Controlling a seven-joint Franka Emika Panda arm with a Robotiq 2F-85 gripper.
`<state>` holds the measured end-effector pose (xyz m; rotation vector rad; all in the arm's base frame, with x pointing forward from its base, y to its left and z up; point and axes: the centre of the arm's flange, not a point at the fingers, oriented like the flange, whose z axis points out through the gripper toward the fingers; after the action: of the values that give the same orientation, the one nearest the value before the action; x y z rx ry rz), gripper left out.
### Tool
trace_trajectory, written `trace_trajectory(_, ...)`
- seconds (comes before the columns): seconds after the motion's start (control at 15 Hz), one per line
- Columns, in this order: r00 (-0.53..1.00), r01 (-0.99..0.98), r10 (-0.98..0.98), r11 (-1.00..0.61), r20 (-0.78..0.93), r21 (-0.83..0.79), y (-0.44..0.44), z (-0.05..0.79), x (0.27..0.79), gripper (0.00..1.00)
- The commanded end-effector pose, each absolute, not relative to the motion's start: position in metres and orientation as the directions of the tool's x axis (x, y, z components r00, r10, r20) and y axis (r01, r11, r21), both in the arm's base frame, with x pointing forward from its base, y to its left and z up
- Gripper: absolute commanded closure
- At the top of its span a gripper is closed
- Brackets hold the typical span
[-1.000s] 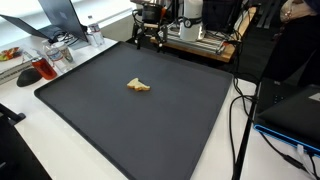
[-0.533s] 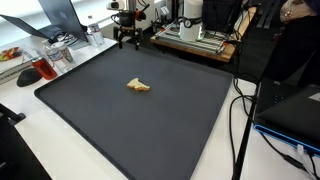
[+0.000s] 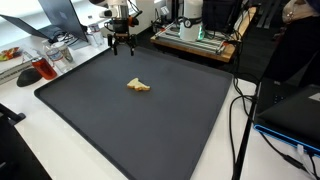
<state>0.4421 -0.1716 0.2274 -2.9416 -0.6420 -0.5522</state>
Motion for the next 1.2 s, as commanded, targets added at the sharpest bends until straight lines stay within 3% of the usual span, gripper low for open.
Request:
trace_trajectory(0.0, 0.839, 0.440, 0.404, -0.898, 0.363, -0.017, -0.165, 0.236, 0.463, 0.00)
trace_trajectory(0.53, 0.771, 0.552, 0.526, -0.833, 0.358, 0.035, -0.130, 0.245, 0.498, 0.00)
trace_trajectory(1.13, 0.546, 0.797, 0.806, -0.584, 0.229, 0.157, -0.054, 0.242, 0.530, 0.00)
